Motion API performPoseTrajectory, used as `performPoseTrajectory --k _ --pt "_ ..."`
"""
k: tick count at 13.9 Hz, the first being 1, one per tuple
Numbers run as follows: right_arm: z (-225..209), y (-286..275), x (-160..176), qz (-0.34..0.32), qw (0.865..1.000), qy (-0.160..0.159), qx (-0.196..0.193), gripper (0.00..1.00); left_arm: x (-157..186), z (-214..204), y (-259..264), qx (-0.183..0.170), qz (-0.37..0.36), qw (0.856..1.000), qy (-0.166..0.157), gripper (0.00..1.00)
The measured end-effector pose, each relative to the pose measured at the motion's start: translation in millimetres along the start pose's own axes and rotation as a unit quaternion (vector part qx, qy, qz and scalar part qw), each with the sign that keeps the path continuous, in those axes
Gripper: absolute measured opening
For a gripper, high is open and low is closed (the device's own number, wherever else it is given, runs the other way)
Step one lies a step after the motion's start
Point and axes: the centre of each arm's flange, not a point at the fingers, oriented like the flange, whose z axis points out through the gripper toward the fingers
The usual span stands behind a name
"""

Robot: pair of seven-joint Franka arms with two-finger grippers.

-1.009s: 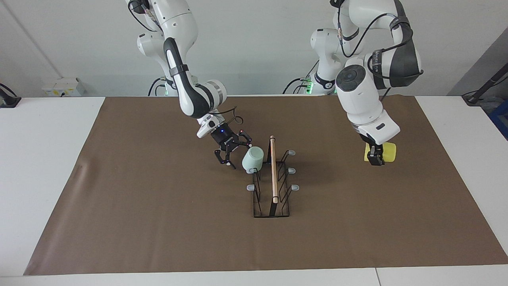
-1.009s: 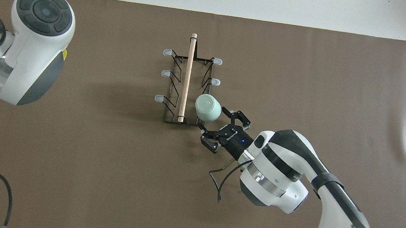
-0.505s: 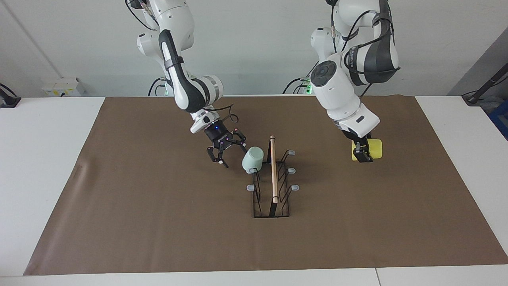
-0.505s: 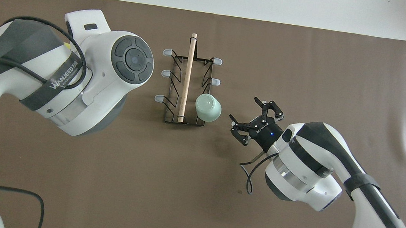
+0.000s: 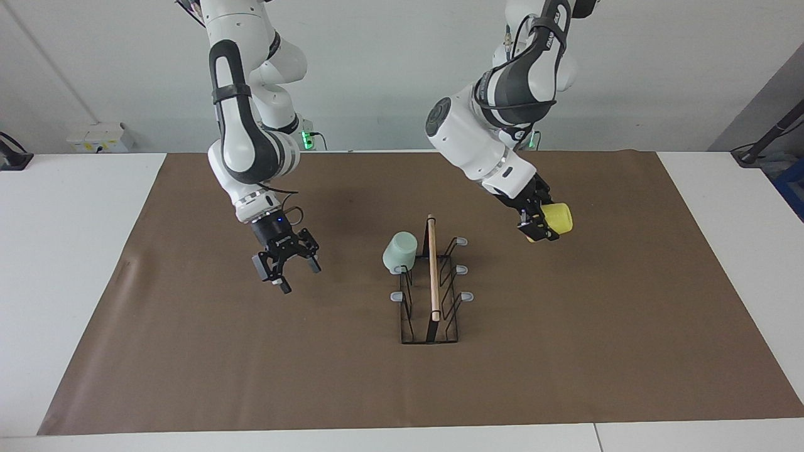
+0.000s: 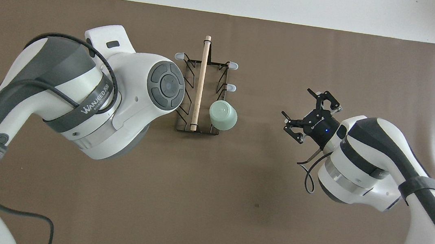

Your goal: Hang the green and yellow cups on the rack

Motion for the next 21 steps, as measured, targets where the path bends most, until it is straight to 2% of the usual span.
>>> performPoseTrajectory --k 4,7,10,13,16,18,19,21 --pt "-18 44 -31 -0.114 0.993 -0.024 0.02 1.0 -29 -19 -4 0.022 0.011 0.997 0.074 0.7" --pt "-32 69 -57 -0.191 0.98 -0.028 0.058 1.0 -62 -51 -2 0.027 0.022 0.994 0.1 0.7" --pt "-45 94 -71 -0.275 0.955 -0.038 0.102 1.0 -95 -70 -6 0.016 0.036 0.993 0.112 0.7" --pt "-71 136 -79 -0.347 0.926 -0.038 0.143 1.0 -114 -89 -5 -0.006 0.041 0.992 0.118 0.7" --pt "-96 169 -78 -0.398 0.898 -0.053 0.182 1.0 -126 -102 -9 -0.023 0.049 0.991 0.119 0.7" --pt "-104 182 -67 -0.408 0.886 -0.072 0.208 1.0 -138 -97 -7 -0.029 0.058 0.991 0.118 0.7" --pt "-107 187 -57 -0.406 0.883 -0.083 0.222 1.0 -148 -88 -5 -0.027 0.065 0.99 0.125 0.7" --pt "-118 196 -30 -0.375 0.887 -0.113 0.246 1.0 -164 -72 3 -0.018 0.072 0.986 0.148 0.7"
